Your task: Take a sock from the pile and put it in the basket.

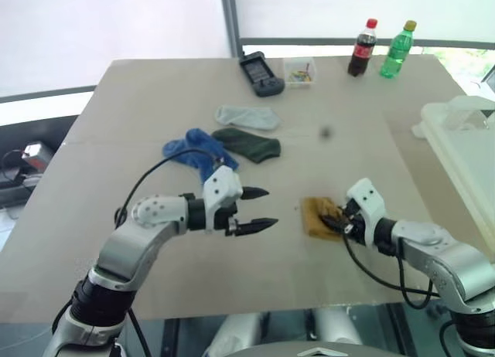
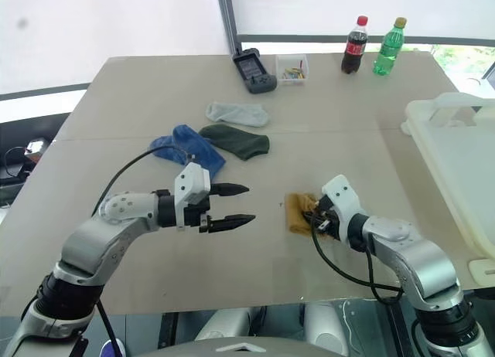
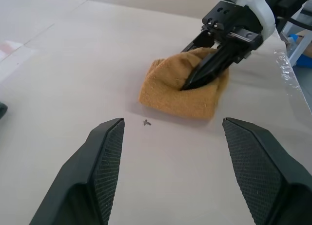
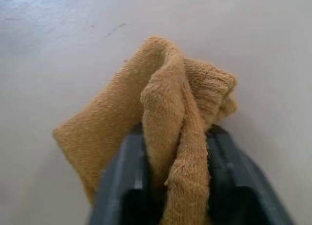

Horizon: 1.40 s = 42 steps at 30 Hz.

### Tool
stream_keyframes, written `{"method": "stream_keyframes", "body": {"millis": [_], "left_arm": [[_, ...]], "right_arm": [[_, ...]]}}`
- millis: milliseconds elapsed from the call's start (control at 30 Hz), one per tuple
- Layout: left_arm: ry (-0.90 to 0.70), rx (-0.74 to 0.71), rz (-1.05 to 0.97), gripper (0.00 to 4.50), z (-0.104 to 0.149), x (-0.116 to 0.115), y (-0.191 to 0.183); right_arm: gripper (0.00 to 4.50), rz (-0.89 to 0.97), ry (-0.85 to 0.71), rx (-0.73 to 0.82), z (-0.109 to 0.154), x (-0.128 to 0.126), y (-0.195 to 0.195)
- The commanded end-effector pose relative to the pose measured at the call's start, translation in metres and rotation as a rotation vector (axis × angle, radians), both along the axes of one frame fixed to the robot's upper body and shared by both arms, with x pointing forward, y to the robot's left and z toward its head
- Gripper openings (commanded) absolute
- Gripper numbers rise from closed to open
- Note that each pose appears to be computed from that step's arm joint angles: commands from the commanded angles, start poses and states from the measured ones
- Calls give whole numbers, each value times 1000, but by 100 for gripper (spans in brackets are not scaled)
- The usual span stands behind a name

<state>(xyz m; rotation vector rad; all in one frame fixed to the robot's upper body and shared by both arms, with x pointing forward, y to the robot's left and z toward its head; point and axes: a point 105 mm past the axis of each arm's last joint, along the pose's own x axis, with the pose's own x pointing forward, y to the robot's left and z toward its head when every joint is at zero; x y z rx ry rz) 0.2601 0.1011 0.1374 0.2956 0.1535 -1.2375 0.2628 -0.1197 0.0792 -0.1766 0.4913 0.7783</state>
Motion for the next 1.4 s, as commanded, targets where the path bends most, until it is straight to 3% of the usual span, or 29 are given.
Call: {"method": "stream_keyframes", "body": {"millis": [33, 167, 300, 367, 500, 600, 700, 1000, 1133, 1300, 1400], "left_arm": [[-64, -24, -2, 344, 14, -2, -1], [-110, -83, 20, 344, 26, 7, -8], [-157, -155, 21, 344, 41, 16, -21], [-178, -208, 18, 344, 51, 20, -30], [-219, -290, 10, 344, 69, 29, -45], [-243, -358, -7, 344, 84, 31, -54], [-253, -414, -41, 344, 95, 29, -61], [-239, -425, -57, 344, 85, 24, -63], [-234, -422, -54, 344, 82, 23, -63], [-228, -417, -40, 344, 78, 24, -62], [-205, -416, -21, 344, 75, 26, -60]], "right_arm": [[4, -26, 44, 15, -11, -1, -6], [4, -116, -123, 281, 44, 20, -13], [4, -354, -346, 480, 103, 43, -54], [4, -560, -478, 496, 129, 54, -91], [4, -993, -628, 430, 156, 58, -170], [4, -1210, -665, 340, 163, 50, -210], [4, -1293, -653, 302, 164, 46, -223], [4, -1452, -346, 323, 114, 49, -241], [183, -1469, -307, 364, 110, 51, -249], [424, -1438, -316, 300, 112, 48, -245], [424, -1408, -360, 225, 118, 39, -243]]}}
